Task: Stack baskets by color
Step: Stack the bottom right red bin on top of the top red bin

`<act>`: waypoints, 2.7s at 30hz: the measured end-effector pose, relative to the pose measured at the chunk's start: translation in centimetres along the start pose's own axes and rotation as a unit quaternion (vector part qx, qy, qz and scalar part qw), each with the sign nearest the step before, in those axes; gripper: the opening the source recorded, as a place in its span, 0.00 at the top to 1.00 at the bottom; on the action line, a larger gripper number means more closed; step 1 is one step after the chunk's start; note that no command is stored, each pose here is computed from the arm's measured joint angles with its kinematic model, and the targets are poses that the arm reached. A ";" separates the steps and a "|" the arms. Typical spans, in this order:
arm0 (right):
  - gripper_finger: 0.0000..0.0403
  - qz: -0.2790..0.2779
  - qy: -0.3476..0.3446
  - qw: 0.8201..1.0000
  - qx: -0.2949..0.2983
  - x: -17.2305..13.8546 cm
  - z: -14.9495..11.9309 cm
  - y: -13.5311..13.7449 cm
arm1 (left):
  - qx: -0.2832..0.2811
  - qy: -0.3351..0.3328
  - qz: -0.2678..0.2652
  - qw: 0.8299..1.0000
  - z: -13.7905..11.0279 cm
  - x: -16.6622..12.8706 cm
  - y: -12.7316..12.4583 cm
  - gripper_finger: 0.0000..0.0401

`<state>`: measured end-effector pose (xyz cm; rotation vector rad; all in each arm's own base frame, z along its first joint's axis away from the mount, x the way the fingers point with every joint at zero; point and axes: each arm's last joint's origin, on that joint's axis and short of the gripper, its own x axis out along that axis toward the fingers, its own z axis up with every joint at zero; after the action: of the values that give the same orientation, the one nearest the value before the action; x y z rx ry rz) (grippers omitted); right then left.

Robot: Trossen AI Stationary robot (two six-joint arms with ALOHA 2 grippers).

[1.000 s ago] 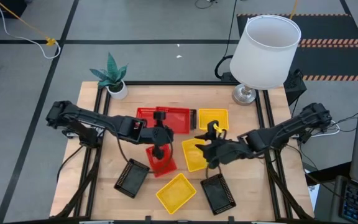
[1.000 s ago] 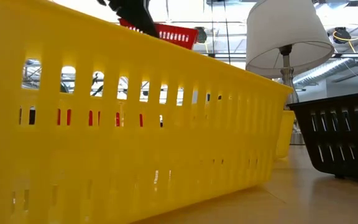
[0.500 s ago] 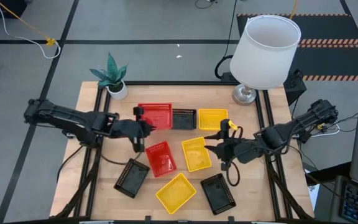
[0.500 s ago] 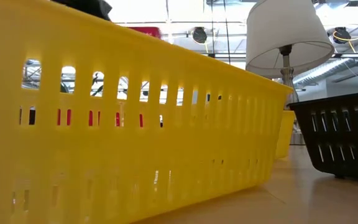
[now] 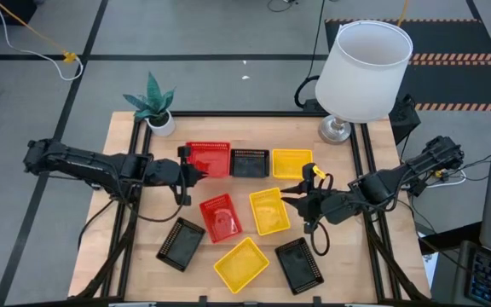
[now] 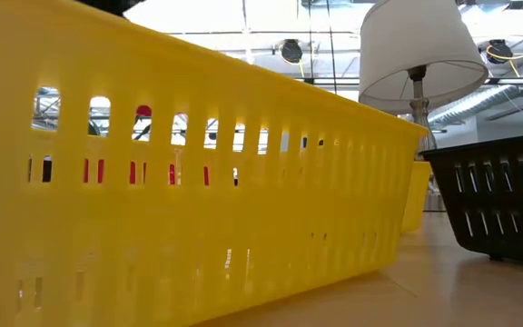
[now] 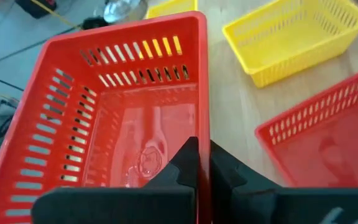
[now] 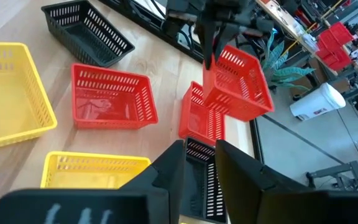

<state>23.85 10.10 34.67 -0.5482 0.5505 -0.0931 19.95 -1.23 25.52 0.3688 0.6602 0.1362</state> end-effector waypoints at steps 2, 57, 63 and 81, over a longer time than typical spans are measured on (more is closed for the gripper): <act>0.81 0.000 -0.001 1.000 0.000 0.0 0.0 0.0 | 0.002 0.006 -0.005 1.000 -0.5 0.5 0.1 0.99; 0.82 0.001 0.002 1.000 0.000 0.0 -0.1 0.0 | -0.020 0.077 -0.034 0.996 -6.4 5.6 2.3 0.96; 0.82 0.001 0.002 1.000 0.000 0.0 -0.1 0.0 | -0.021 0.082 -0.033 0.996 -6.5 5.6 2.3 0.98; 0.82 0.001 0.002 1.000 0.000 0.0 -0.1 0.0 | -0.053 0.112 -0.019 0.992 -7.3 6.1 2.8 0.91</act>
<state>23.83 10.06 34.64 -0.5473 0.5552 -0.0920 20.17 4.94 17.84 0.2403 0.8765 0.1779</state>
